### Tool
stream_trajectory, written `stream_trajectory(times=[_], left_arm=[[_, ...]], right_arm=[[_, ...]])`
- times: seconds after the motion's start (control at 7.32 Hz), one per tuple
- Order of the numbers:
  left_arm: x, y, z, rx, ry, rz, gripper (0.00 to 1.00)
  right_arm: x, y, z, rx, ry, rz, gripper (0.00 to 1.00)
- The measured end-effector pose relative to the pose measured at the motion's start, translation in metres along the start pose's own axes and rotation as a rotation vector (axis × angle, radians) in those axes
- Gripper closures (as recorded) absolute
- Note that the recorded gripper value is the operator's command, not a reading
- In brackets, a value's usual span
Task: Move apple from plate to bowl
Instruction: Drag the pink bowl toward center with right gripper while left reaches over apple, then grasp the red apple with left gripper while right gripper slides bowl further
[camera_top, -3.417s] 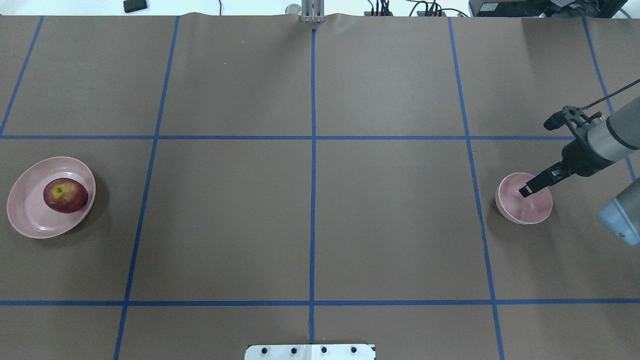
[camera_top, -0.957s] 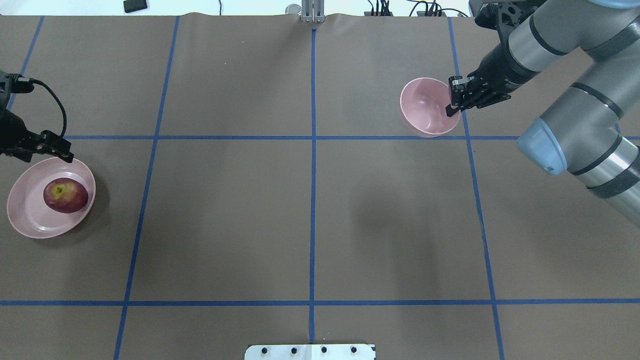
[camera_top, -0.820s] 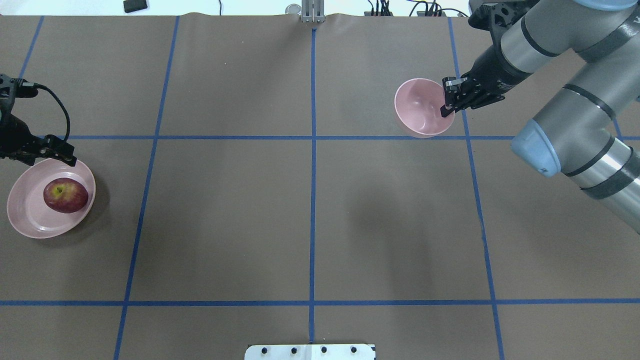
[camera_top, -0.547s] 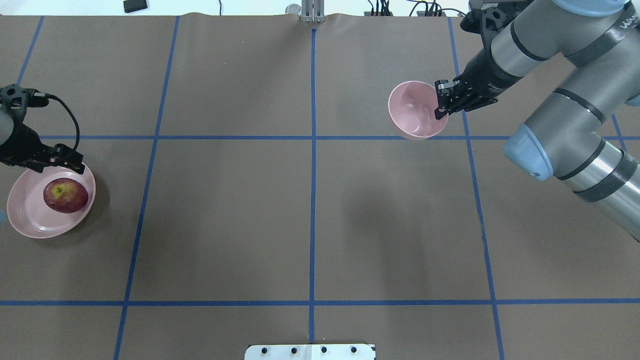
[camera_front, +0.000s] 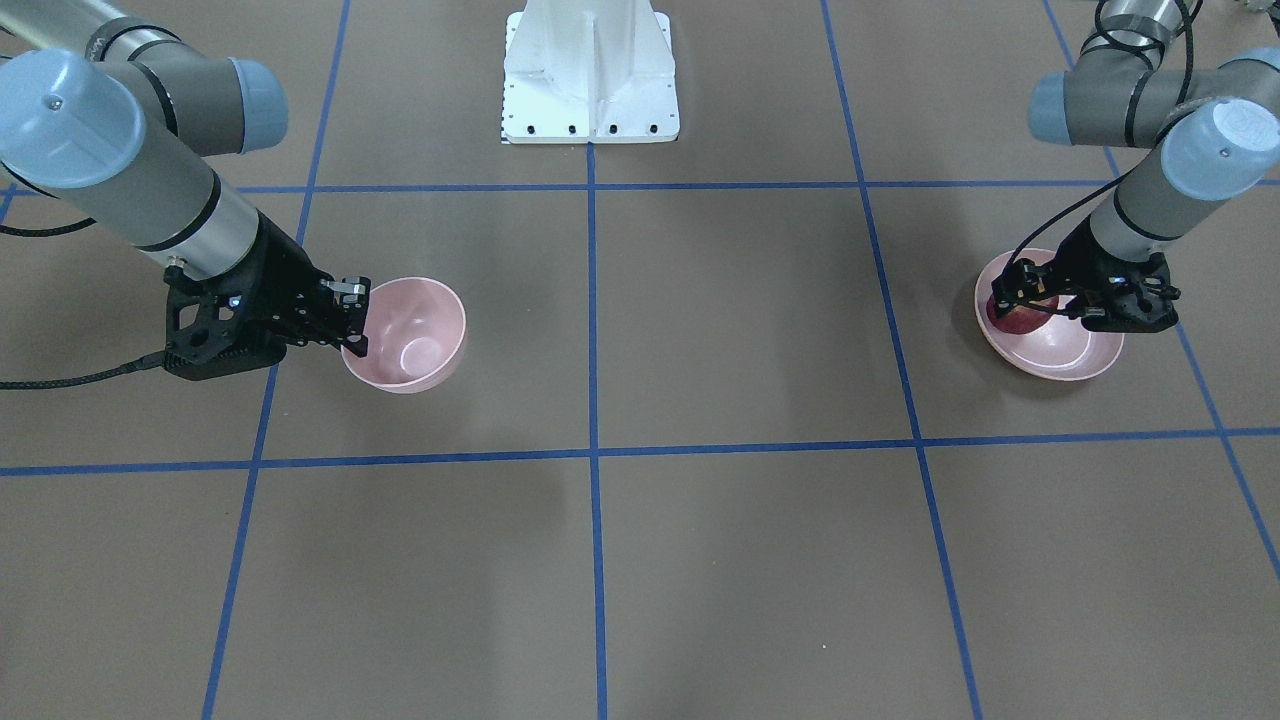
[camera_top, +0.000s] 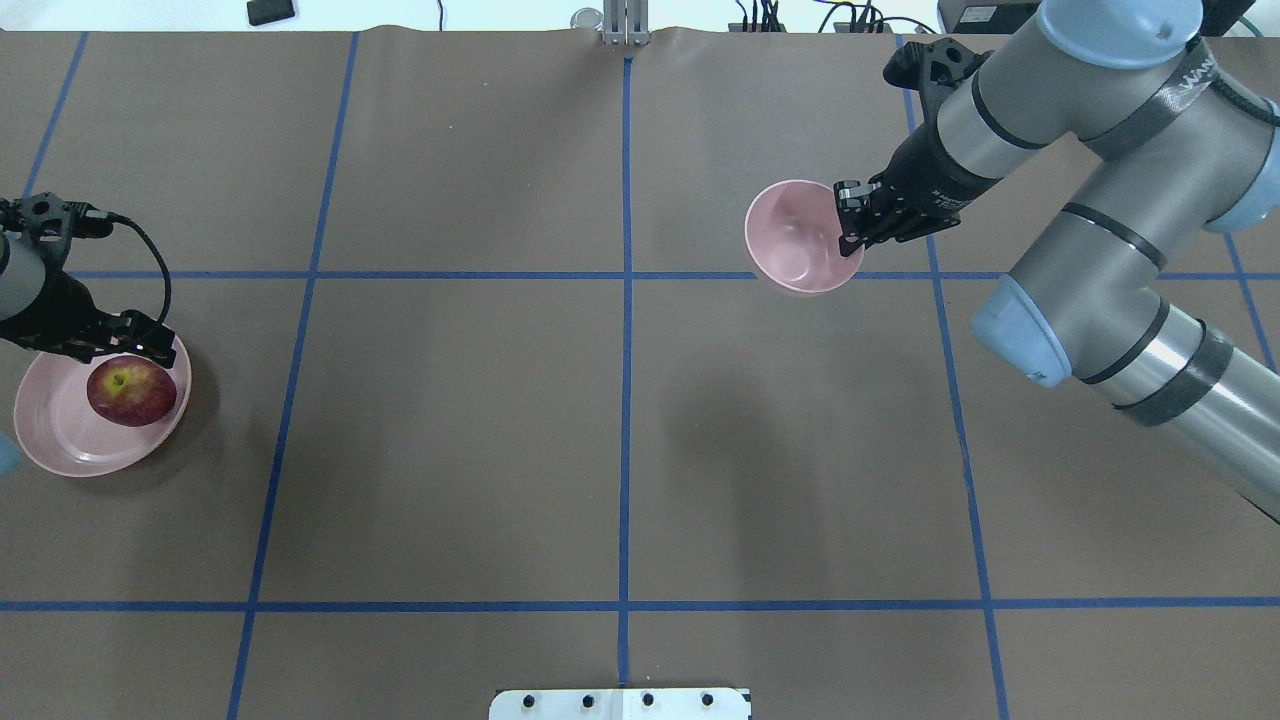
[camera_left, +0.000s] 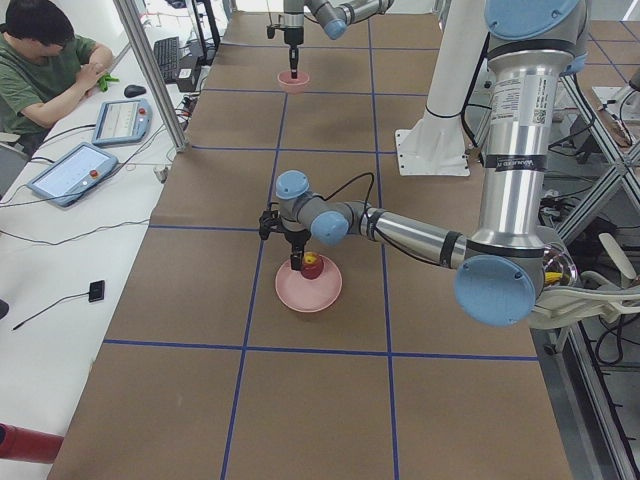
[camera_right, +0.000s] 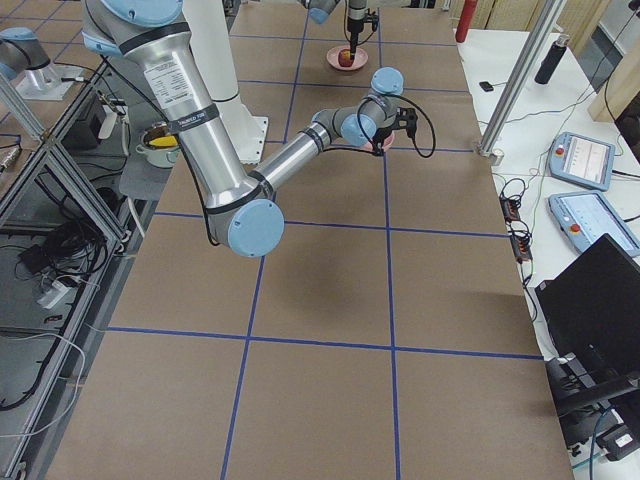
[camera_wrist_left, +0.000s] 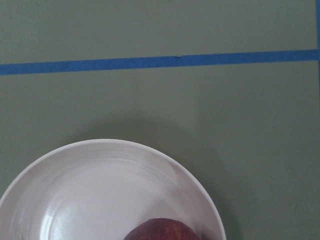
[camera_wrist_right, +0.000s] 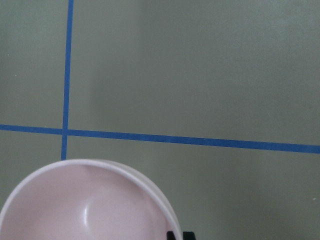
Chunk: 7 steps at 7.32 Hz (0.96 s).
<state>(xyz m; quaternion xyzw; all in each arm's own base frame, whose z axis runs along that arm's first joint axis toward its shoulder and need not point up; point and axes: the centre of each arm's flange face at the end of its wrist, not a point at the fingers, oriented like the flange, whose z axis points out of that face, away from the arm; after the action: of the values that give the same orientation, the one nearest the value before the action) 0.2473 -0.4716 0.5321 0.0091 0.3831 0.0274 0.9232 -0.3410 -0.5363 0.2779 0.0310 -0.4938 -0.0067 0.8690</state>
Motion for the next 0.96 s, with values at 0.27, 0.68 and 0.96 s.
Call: stream_trajectory(times=[0.27, 0.68, 0.96], left_arm=[[0.005, 0.005, 0.009, -0.018, -0.004, 0.012, 0.02], [-0.001, 0.010, 0.017, -0.015, -0.033, 0.017, 0.02], [0.002, 0.013, 0.020, -0.021, -0.033, 0.025, 0.02]], right_arm=[[-0.008, 0.005, 0.010, 0.003, 0.011, -0.006, 1.00], [-0.024, 0.010, 0.024, 0.006, 0.021, 0.000, 1.00], [-0.032, 0.013, 0.029, 0.008, 0.022, -0.005, 1.00]])
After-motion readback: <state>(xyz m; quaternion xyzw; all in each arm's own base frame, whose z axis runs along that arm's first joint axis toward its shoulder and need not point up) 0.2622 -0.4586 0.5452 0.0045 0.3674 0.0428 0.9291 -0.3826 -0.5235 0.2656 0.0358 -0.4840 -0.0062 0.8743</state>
